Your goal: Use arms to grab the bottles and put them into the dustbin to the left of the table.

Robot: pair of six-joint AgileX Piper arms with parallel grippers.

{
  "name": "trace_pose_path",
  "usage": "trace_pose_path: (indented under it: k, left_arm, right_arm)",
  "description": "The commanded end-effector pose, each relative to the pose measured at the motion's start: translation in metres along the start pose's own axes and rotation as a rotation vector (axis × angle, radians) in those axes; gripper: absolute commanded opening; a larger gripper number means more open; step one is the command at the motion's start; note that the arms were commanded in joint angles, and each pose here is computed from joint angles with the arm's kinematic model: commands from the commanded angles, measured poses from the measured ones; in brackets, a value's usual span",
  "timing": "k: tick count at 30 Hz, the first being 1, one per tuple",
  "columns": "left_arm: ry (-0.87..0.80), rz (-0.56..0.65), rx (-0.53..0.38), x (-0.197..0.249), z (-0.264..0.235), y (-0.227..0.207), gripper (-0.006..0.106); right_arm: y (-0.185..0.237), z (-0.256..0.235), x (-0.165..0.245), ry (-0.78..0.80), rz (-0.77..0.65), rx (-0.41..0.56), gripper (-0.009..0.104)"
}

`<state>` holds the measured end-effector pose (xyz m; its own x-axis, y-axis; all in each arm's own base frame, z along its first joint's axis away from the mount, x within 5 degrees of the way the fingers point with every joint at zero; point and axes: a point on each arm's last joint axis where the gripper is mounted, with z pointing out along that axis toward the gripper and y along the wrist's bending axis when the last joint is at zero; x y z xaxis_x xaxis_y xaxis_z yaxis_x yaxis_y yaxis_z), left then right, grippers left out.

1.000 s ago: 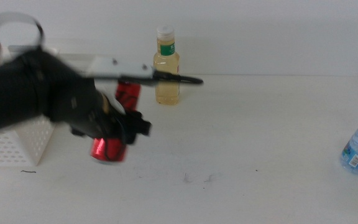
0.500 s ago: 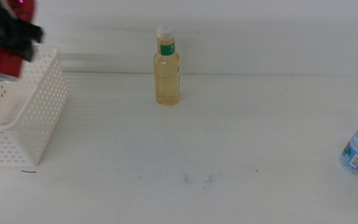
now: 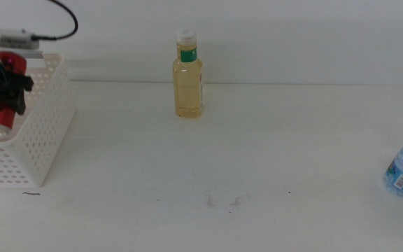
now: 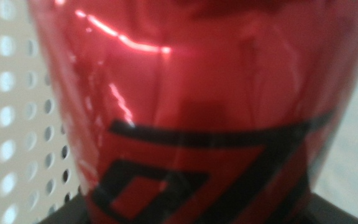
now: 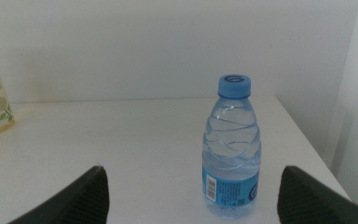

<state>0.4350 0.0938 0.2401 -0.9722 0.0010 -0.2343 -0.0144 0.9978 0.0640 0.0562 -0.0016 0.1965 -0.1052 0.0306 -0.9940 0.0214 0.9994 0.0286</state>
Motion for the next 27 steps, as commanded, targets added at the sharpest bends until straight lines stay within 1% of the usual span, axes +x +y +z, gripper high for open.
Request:
trace_pose_path:
  k: [1,3,5,8,10,12,15,18,20,23,25,26,27]
  left_arm:
    - [-0.028,-0.003,-0.006,-0.005,0.007,0.005,0.017]
    - [-0.02,-0.003,-0.006,-0.006,0.018,0.006,0.026]
    - [-0.016,-0.004,-0.007,-0.007,0.027,0.006,0.04]
    - [-0.028,-0.006,-0.005,-0.009,0.034,0.006,0.07]
    - [-0.027,-0.016,-0.011,-0.009,0.032,0.006,0.094]
    - [-0.022,-0.037,-0.022,-0.007,0.022,0.006,0.094]
    - [-0.049,-0.114,-0.019,-0.003,-0.012,0.0,0.094]
    - [-0.141,-0.172,0.006,0.007,-0.063,-0.02,0.094]
    - [-0.221,-0.185,0.025,0.018,-0.095,-0.039,0.094]
    - [-0.354,-0.163,0.061,0.043,-0.135,-0.08,0.094]
    - [-0.455,-0.076,0.065,0.065,-0.158,-0.107,0.094]
    - [-0.494,-0.05,0.065,0.076,-0.169,-0.116,0.094]
    - [-0.516,-0.046,0.085,0.086,-0.176,-0.128,0.094]
  right_arm:
    - [-0.001,0.0,0.0,-0.008,-0.014,0.01,0.074]
    - [-0.001,0.0,0.0,-0.008,-0.014,0.01,0.074]
    - [-0.001,0.0,0.0,-0.008,-0.014,0.01,0.074]
    - [-0.001,0.0,0.0,-0.008,-0.014,0.01,0.074]
    - [-0.001,0.0,0.0,-0.008,-0.014,0.01,0.074]
    - [-0.001,0.0,0.0,-0.008,-0.014,0.01,0.074]
    - [-0.001,0.0,0.0,-0.008,-0.014,0.01,0.074]
    - [-0.001,0.0,0.0,-0.008,-0.014,0.01,0.074]
    - [-0.001,0.0,0.0,-0.008,-0.014,0.01,0.074]
    - [-0.001,0.0,0.0,-0.008,-0.014,0.01,0.074]
    - [-0.001,0.0,0.0,-0.008,-0.014,0.01,0.074]
    - [-0.001,0.0,0.0,-0.008,-0.014,0.01,0.074]
    - [-0.001,0.0,0.0,-0.008,-0.014,0.01,0.074]
